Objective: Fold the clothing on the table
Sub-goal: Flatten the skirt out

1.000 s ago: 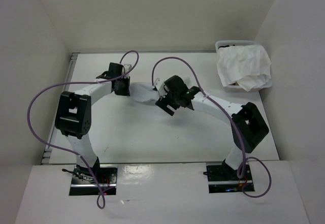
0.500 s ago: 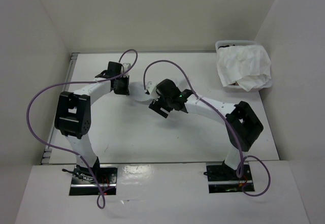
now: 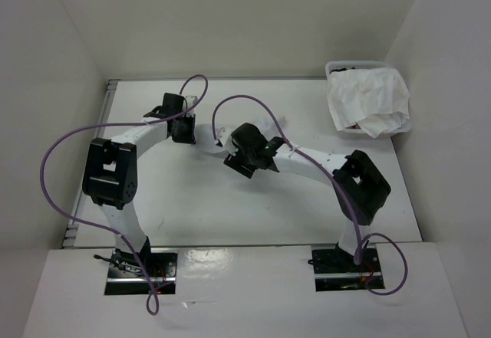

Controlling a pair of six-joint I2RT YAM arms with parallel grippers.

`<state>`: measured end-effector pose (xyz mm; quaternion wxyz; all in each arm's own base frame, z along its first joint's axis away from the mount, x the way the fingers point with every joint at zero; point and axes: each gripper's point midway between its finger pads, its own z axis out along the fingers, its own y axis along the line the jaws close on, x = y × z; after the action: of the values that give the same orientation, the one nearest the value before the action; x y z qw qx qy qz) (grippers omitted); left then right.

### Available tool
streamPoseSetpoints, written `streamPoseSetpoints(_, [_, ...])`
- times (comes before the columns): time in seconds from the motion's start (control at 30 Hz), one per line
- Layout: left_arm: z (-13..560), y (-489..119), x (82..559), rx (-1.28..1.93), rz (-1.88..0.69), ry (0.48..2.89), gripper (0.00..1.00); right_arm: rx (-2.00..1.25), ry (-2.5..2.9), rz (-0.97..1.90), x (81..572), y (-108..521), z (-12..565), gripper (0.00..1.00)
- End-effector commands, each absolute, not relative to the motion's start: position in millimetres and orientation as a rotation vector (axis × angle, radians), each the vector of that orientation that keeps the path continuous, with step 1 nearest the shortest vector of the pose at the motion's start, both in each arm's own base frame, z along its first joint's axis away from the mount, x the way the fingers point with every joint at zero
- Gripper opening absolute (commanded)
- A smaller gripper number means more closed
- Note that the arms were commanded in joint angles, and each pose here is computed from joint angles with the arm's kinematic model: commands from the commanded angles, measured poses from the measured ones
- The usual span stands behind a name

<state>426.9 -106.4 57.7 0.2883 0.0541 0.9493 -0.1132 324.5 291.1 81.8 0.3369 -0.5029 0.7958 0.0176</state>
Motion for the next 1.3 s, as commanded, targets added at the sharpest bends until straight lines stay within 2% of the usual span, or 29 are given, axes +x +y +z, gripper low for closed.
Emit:
streamPoseSetpoints(0.0, [85,-109,438,0.163,-0.324,2.461,0.09,-1.292,2.043,0.000,336,294,80,0.72])
streamPoseSetpoints(0.1, [85,-109,438,0.163,-0.324,2.461,0.09,-1.314,2.053,-0.011,336,293,71,0.64])
streamPoseSetpoints(0.2, [86,-110,438,0.167,-0.335,2.460,0.09,-1.314,2.053,-0.011,336,293,71,0.44])
streamPoseSetpoints(0.23, [86,-110,438,0.167,-0.335,2.460,0.09,-1.296,2.045,-0.034,340,292,74,0.37])
streamPoseSetpoints(0.27, [86,-110,438,0.167,-0.335,2.460,0.09,-1.302,2.053,-0.038,338,290,70,0.19])
streamPoseSetpoints(0.33, [86,-110,438,0.167,-0.335,2.460,0.09,-1.295,2.054,-0.056,339,287,68,0.03])
streamPoseSetpoints(0.37, [86,-110,438,0.167,-0.335,2.460,0.09,-1.289,2.048,-0.053,339,287,72,0.00])
streamPoseSetpoints(0.43, [90,-110,438,0.168,-0.336,2.451,0.09,-1.275,2.054,-0.068,341,281,73,0.00])
streamPoseSetpoints(0.57, [106,-109,435,0.180,-0.333,2.431,0.09,-1.167,2.017,-0.074,355,263,114,0.00])
streamPoseSetpoints(0.8, [192,-93,433,0.194,-0.250,2.245,0.10,-0.834,1.858,-0.095,378,200,258,0.00])
streamPoseSetpoints(0.93, [243,-88,424,0.192,-0.226,2.141,0.10,-0.663,1.721,-0.108,367,159,341,0.00])
streamPoseSetpoints(1.07, [312,-78,406,0.175,-0.183,1.968,0.10,-0.553,1.611,-0.128,346,125,396,0.00])
streamPoseSetpoints(1.27, [399,-62,366,0.148,-0.136,1.745,0.10,-0.468,1.545,-0.109,318,95,440,0.00])
